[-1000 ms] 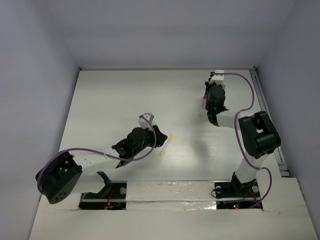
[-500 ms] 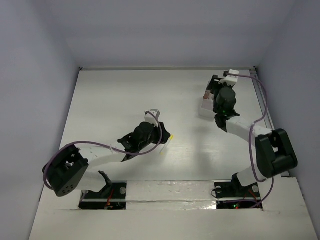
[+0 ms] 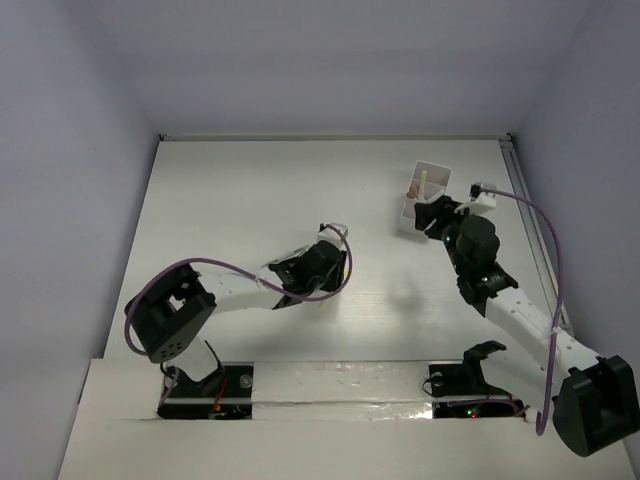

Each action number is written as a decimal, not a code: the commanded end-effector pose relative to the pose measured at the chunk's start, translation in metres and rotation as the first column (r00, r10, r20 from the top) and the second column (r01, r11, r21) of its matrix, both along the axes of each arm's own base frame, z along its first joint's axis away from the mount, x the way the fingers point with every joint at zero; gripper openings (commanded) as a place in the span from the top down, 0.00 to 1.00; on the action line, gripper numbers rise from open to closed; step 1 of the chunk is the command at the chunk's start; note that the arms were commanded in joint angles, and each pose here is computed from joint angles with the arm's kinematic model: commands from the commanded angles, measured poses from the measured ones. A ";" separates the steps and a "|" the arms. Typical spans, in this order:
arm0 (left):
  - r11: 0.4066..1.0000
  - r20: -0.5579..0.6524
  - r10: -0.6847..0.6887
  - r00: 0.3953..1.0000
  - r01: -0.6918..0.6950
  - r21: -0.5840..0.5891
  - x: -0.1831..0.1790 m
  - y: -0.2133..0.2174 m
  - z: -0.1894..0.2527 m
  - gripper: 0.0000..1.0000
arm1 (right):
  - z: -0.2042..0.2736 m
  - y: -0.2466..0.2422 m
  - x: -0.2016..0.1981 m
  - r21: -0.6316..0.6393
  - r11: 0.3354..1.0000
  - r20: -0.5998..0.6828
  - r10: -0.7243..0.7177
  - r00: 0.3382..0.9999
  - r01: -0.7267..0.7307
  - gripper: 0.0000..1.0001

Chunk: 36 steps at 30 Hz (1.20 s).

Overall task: Sort the stationery into containers
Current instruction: Pick up the pen from the center of the board.

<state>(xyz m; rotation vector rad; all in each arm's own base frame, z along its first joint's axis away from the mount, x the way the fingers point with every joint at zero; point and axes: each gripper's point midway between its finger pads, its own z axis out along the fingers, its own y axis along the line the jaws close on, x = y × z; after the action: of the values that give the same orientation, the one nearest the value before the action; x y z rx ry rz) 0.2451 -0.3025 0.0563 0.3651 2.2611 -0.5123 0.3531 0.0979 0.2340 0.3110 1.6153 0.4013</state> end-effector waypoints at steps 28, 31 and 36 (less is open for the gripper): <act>0.967 0.013 0.027 1.000 -0.030 0.254 0.010 -0.010 -0.021 1.00 | -0.001 0.023 -0.057 0.100 0.976 -0.046 0.197 0.979 -0.192 0.41; 0.990 0.055 0.000 0.999 -0.008 0.137 0.017 -0.035 0.016 1.00 | -0.001 0.015 -0.062 0.072 0.984 -0.053 0.166 0.985 -0.162 0.41; 0.991 0.179 -0.020 0.984 0.043 -0.126 0.037 -0.088 0.101 1.00 | -0.014 0.000 -0.067 0.096 0.992 -0.100 0.088 0.991 -0.078 0.86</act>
<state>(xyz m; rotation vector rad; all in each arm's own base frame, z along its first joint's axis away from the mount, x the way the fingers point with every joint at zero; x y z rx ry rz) 0.2641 -0.3452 0.0603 0.4510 2.2681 -0.3600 0.2888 0.1062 0.2123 0.2896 1.7351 0.5608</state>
